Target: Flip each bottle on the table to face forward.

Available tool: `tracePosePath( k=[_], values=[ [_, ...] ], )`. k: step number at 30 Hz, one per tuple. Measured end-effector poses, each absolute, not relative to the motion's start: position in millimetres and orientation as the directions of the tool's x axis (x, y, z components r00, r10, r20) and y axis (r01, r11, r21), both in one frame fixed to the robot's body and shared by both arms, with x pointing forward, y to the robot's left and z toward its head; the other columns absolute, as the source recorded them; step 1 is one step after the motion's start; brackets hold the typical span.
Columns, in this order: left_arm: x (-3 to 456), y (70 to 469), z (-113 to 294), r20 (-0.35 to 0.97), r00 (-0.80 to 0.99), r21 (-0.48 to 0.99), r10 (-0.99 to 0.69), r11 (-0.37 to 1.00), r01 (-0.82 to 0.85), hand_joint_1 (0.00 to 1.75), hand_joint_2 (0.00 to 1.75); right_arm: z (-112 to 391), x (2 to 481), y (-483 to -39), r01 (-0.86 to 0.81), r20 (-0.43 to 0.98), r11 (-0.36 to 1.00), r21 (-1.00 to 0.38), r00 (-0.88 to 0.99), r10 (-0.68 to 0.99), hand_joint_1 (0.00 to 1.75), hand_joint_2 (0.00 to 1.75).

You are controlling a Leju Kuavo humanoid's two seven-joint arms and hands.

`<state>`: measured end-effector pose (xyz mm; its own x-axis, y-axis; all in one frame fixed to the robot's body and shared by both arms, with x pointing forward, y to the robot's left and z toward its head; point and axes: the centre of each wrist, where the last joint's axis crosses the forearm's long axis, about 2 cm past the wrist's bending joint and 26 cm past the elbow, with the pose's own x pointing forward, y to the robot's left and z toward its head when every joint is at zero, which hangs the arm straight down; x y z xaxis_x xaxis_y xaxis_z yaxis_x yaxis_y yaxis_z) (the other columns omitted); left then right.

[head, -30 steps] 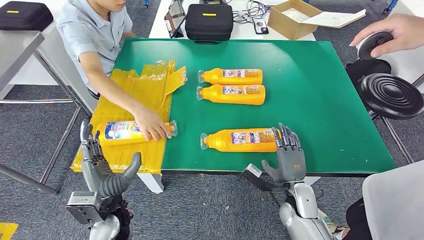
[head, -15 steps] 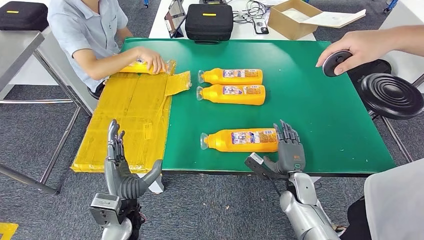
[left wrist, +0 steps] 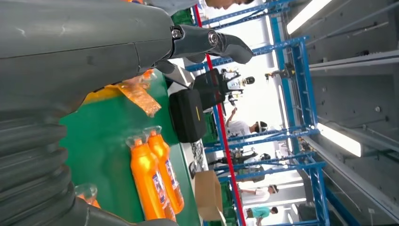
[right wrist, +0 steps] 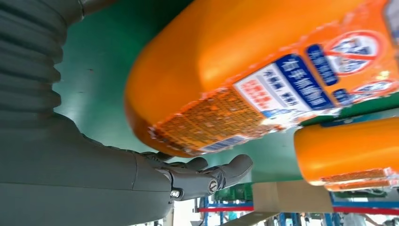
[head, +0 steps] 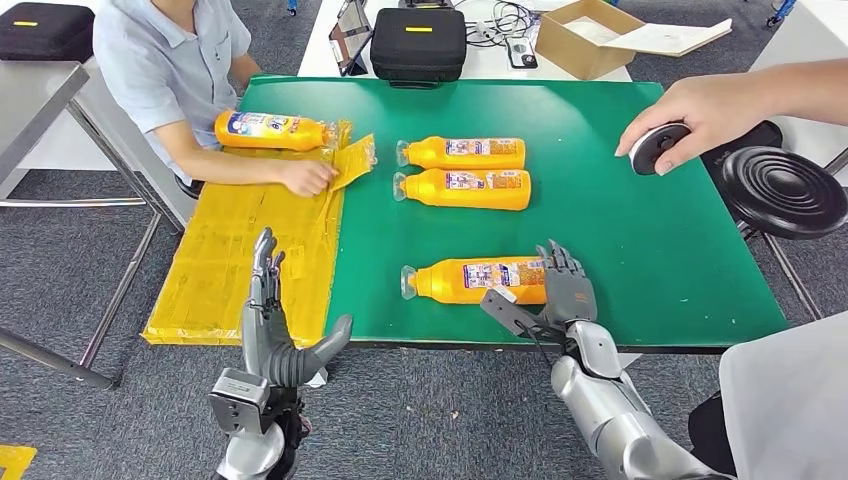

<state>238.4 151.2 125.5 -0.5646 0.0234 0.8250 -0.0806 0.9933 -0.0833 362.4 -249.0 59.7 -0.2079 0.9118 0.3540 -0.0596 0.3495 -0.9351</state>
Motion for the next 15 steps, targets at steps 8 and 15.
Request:
tracePosePath(
  k=[8, 15],
  values=[
    [246, 146, 129, 0.820, -0.570, -0.094, 0.049, 0.994, -0.050, 0.00, 1.75, 65, 368, -234, -0.074, 0.304, 0.295, -0.953, -0.267, 0.915, 0.00, 1.75],
    [249, 142, 132, 0.817, -0.572, -0.107, 0.067, 0.994, -0.037, 0.00, 1.75, 70, 372, -225, -0.083, 0.292, 0.280, -0.957, -0.295, 0.910, 0.00, 1.75]
  ],
)
